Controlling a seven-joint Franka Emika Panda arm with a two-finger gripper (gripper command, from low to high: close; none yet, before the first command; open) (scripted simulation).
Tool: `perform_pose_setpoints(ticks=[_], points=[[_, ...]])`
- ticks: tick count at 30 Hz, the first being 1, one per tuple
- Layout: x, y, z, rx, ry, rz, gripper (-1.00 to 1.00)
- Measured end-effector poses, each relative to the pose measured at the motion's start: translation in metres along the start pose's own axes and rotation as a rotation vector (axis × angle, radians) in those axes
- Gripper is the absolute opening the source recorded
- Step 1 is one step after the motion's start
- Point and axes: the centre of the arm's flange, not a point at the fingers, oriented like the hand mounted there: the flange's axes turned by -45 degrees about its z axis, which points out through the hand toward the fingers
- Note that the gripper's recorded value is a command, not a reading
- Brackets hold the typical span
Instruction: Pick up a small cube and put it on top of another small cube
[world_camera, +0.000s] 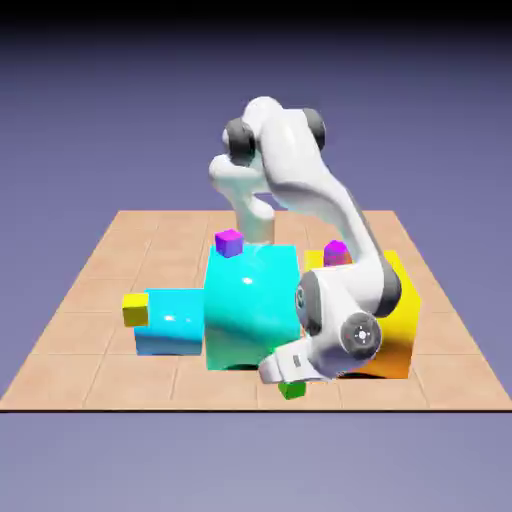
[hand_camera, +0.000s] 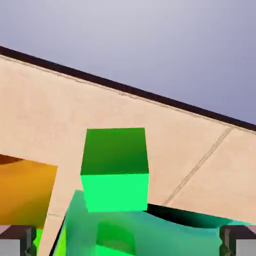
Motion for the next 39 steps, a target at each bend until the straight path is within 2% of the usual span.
perform_pose_setpoints(ticks=[2, 7, 8, 10, 16, 28, 39], points=[[0.014, -0.003, 0.014, 0.001, -0.079, -0.008, 0.0], [0.024, -0.003, 0.073, 0.001, -0.079, -0.008, 0.0], [0.025, -0.003, 0.077, 0.002, -0.079, -0.008, -1.0], [0.025, -0.003, 0.077, 0.002, -0.079, -0.008, -1.0], [0.008, 0.003, 0.007, -0.021, -0.05, 0.001, -1.0], [-0.122, 0.095, -0.115, -0.521, 0.448, 0.103, -1.0], [-0.269, 0.11, -0.179, -1.051, 0.767, 0.065, -1.0]])
